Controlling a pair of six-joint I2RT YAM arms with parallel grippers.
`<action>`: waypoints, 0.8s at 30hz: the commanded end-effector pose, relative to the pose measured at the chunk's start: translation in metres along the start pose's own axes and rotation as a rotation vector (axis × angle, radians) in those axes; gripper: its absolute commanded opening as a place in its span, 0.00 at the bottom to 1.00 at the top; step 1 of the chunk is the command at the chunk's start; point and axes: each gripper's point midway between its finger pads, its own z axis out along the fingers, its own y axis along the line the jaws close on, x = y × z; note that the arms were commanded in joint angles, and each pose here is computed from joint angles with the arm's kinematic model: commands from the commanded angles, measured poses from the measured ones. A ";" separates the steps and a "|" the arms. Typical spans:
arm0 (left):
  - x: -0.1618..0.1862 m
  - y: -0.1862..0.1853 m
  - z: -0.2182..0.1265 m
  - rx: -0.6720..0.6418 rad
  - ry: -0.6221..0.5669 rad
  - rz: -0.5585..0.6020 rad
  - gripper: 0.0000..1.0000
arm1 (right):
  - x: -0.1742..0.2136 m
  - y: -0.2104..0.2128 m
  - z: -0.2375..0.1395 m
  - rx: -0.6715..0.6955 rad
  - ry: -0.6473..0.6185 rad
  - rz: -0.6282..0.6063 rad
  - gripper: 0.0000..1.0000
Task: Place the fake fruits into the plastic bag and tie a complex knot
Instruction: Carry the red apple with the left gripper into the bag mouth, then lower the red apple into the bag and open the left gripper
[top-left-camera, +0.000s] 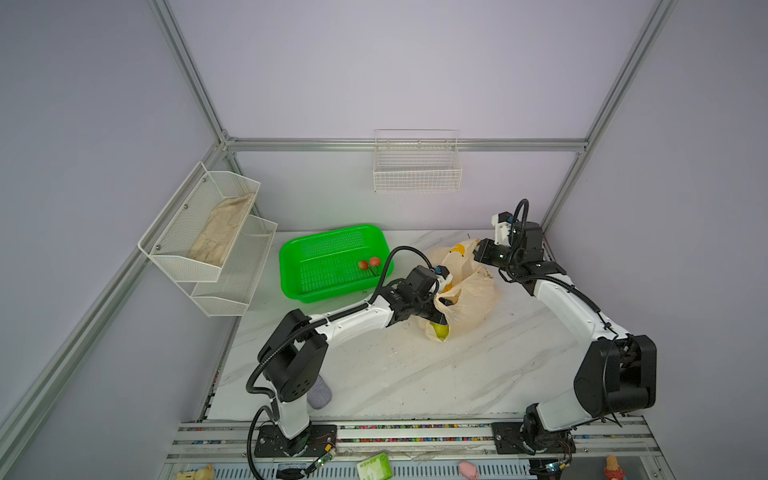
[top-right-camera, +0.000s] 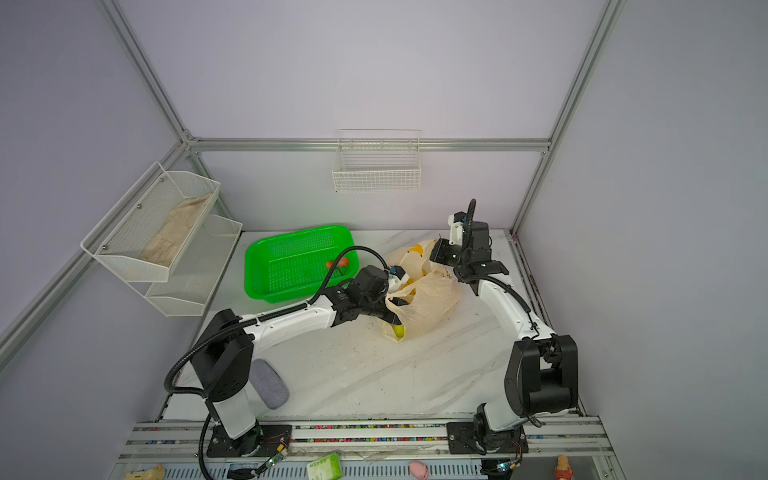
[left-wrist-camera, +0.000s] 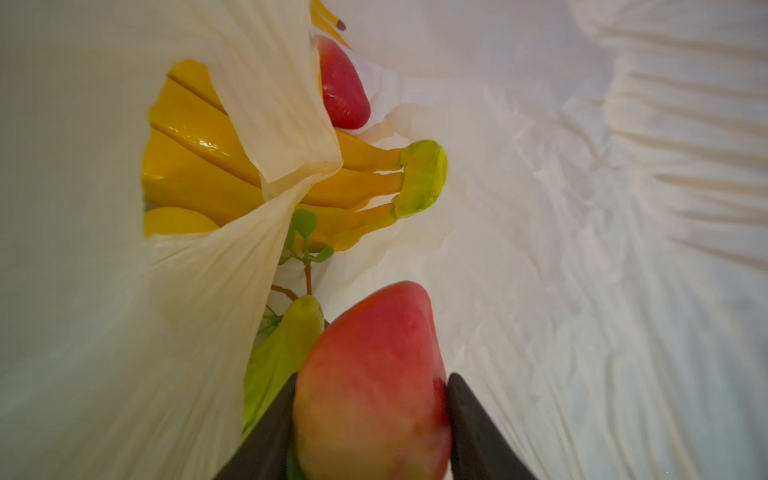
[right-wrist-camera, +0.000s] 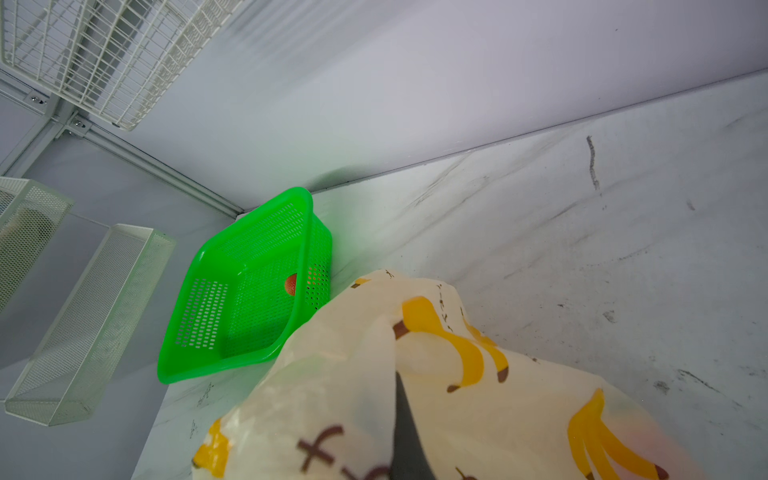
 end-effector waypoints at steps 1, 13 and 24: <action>-0.041 -0.023 -0.009 0.029 -0.061 0.093 0.53 | -0.009 0.005 -0.008 -0.002 -0.028 -0.017 0.00; -0.055 -0.017 -0.044 -0.045 -0.115 0.168 0.76 | -0.009 0.004 -0.005 0.000 -0.022 -0.019 0.00; -0.028 0.010 -0.093 -0.203 -0.143 0.070 0.74 | -0.006 0.002 -0.004 0.002 -0.019 -0.021 0.00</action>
